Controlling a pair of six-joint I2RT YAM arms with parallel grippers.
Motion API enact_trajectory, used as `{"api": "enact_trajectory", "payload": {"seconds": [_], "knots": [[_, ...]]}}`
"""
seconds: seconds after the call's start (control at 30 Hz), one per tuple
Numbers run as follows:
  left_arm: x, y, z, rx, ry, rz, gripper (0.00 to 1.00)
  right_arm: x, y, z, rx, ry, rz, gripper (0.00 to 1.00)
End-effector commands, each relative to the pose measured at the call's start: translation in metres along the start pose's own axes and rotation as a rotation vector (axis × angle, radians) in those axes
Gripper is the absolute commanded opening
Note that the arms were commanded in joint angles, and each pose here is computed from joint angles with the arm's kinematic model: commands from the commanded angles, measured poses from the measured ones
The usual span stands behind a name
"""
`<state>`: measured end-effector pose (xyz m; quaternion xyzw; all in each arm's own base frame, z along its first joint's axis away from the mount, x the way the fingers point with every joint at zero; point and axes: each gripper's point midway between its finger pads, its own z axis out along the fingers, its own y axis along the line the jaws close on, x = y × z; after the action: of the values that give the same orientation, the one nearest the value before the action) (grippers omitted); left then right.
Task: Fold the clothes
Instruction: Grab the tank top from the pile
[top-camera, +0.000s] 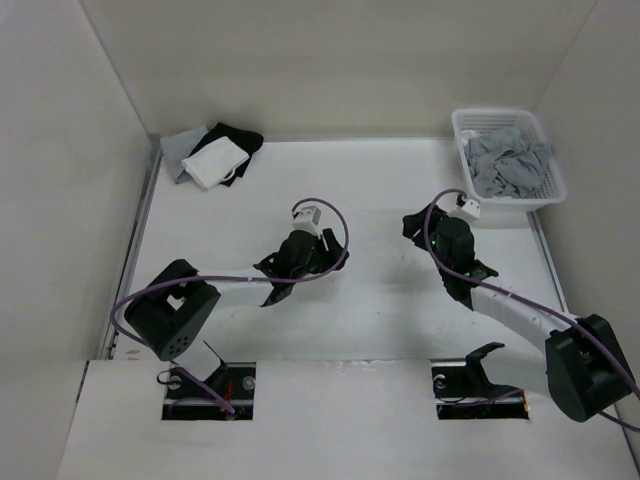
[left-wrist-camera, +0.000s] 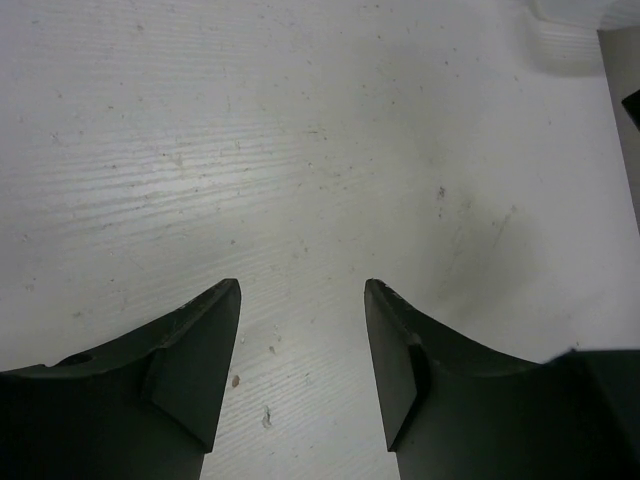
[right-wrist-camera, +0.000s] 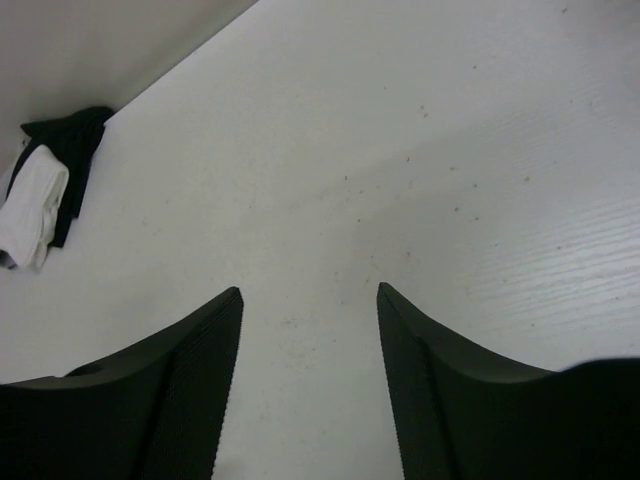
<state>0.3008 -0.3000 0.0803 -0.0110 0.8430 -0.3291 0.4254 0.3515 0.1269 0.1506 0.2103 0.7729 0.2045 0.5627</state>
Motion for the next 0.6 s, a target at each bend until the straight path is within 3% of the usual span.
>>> {"api": "enact_trajectory", "payload": {"seconds": [0.0, 0.1, 0.13, 0.2, 0.23, 0.37, 0.47, 0.57], "knots": [[-0.007, -0.012, -0.002, 0.069, -0.027, -0.016, 0.52, -0.038, 0.016, 0.014, -0.016, -0.074, 0.037, 0.58], [-0.009, -0.01, -0.003, 0.074, -0.036, -0.023, 0.51, -0.055, 0.021, 0.028, -0.022, -0.099, 0.047, 0.48], [-0.011, -0.01, -0.005, 0.077, -0.042, -0.019, 0.51, -0.063, 0.023, 0.034, -0.026, -0.105, 0.04, 0.4], [-0.013, -0.011, -0.007, 0.083, -0.059, -0.012, 0.48, -0.081, 0.019, 0.045, -0.001, -0.129, 0.022, 0.1], [-0.015, -0.013, -0.009, 0.098, -0.077, -0.008, 0.4, -0.104, 0.005, 0.055, 0.057, -0.163, 0.034, 0.0], [-0.019, -0.018, -0.015, 0.122, -0.096, -0.007, 0.18, -0.184, -0.064, 0.083, 0.273, -0.279, 0.112, 0.0], [-0.02, -0.014, -0.016, 0.118, -0.102, -0.015, 0.16, -0.22, -0.101, 0.099, 0.343, -0.302, 0.149, 0.1], [-0.023, -0.012, -0.018, 0.116, -0.111, -0.025, 0.23, -0.234, -0.138, 0.119, 0.421, -0.285, 0.151, 0.22]]}}
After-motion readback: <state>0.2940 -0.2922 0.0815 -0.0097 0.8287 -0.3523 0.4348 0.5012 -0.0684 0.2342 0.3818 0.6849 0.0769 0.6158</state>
